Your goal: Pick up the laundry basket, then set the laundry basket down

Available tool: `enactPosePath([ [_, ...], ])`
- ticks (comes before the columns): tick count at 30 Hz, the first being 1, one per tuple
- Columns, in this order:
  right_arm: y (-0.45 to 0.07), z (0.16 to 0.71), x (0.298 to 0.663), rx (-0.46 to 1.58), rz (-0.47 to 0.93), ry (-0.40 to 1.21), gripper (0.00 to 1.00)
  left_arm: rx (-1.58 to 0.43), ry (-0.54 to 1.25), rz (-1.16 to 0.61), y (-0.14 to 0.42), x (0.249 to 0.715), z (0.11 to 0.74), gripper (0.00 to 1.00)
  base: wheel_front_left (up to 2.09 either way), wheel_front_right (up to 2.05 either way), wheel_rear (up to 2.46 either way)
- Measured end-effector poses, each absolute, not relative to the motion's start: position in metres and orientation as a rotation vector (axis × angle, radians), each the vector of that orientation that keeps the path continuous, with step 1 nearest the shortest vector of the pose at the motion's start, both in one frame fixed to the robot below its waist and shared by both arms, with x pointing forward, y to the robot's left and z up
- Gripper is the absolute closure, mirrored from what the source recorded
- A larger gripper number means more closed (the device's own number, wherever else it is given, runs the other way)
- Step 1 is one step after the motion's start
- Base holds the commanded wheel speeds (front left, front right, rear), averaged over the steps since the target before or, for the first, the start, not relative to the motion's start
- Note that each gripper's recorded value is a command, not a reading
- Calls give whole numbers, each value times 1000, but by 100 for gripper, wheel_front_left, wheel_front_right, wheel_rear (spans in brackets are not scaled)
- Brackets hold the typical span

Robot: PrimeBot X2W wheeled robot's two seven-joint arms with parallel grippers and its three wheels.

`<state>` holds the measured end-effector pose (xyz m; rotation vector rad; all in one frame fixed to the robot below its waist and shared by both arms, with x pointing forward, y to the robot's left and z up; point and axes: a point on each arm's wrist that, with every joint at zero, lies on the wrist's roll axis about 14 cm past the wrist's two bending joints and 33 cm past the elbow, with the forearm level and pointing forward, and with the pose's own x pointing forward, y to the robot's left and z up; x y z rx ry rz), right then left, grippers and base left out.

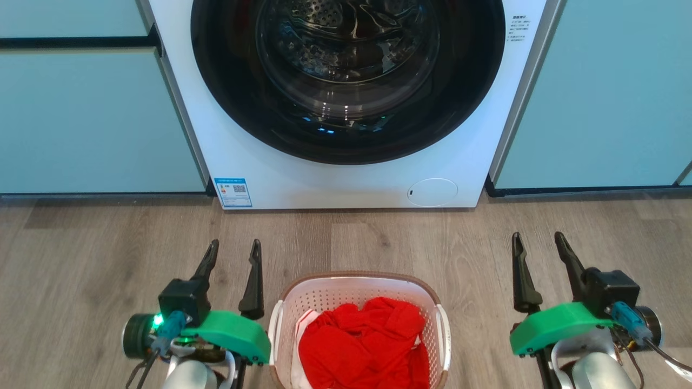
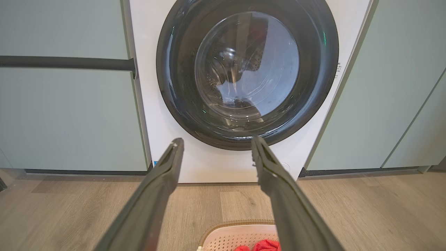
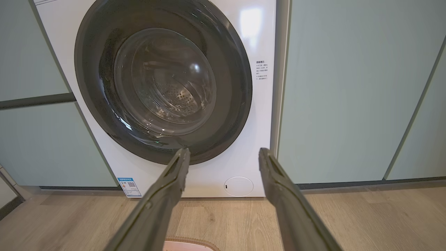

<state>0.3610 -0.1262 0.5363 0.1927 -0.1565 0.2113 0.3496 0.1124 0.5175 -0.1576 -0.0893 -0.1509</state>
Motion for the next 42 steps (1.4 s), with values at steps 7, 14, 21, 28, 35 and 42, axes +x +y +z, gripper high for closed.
enactPosePath([
  [7, -127, 536, 360, 192, 210, -157, 0, -164, -85, -151, 112, 350, 516, 0, 0, 0, 0],
  [14, -126, 537, 360, 192, 211, -157, 0, -180, -83, -148, 113, 349, 516, 0, 0, 0, 0],
  [21, -125, 537, 360, 192, 215, -158, 0, -180, -82, -150, 112, 349, 516, 0, 0, 0, 0],
  [28, -125, 527, 359, 194, 211, -126, 100, -194, -50, -157, 112, 348, 506, 100, 0, 0, 0],
  [35, -129, 498, 349, 254, 184, -34, 100, -246, 60, -126, 117, 334, 473, 100, 0, 0, 0],
  [42, -134, 496, 351, 332, 160, -17, 100, -321, 89, -109, 120, 335, 470, 100, 0, 0, 0],
])
